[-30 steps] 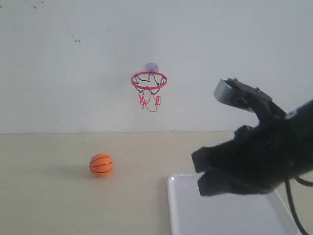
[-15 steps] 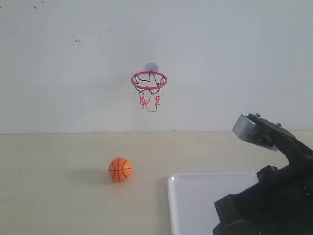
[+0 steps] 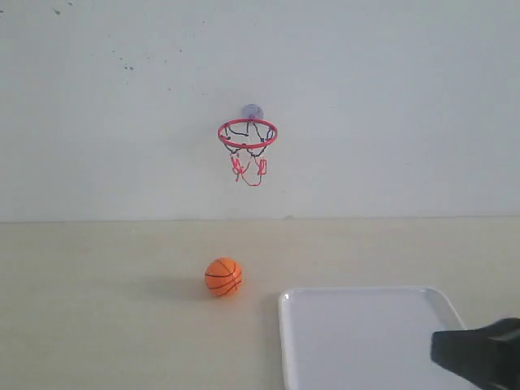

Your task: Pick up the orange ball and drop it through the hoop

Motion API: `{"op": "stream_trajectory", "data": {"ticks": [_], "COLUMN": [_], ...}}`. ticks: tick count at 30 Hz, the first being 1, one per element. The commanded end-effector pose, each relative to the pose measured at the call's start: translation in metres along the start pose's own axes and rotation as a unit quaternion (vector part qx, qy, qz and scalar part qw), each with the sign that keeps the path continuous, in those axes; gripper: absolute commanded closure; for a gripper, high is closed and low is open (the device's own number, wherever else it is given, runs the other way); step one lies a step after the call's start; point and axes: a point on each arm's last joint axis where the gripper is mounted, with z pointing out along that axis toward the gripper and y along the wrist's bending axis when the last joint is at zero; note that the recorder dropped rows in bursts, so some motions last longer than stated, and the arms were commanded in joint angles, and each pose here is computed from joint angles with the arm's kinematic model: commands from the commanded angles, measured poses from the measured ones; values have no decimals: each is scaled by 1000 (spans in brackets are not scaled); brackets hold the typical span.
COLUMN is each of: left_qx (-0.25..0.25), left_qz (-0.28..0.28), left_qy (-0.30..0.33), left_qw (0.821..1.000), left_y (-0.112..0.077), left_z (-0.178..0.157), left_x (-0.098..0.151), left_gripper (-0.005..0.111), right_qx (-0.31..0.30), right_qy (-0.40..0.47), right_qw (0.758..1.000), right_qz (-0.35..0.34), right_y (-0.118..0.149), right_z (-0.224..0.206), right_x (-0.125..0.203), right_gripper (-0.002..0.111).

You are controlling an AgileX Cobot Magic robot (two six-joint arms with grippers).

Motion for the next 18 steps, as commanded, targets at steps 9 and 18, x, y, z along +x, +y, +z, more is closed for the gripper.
{"op": "stream_trajectory", "data": {"ticks": [9, 18], "left_qx": [3, 3], "left_qz": [4, 4], "left_qy": [-3, -3], "left_qw": [1000, 1000], "left_y": [0, 0], "left_z": [0, 0], "left_x": [0, 0], "left_gripper": [103, 103], "right_qx": [68, 57], "right_qy": [-245, -277], "right_qw": [967, 959], "right_qz": [19, -7], "right_y": [-61, -58], "right_z": [-48, -56], "right_x": [61, 60], "right_gripper": [108, 108]}}
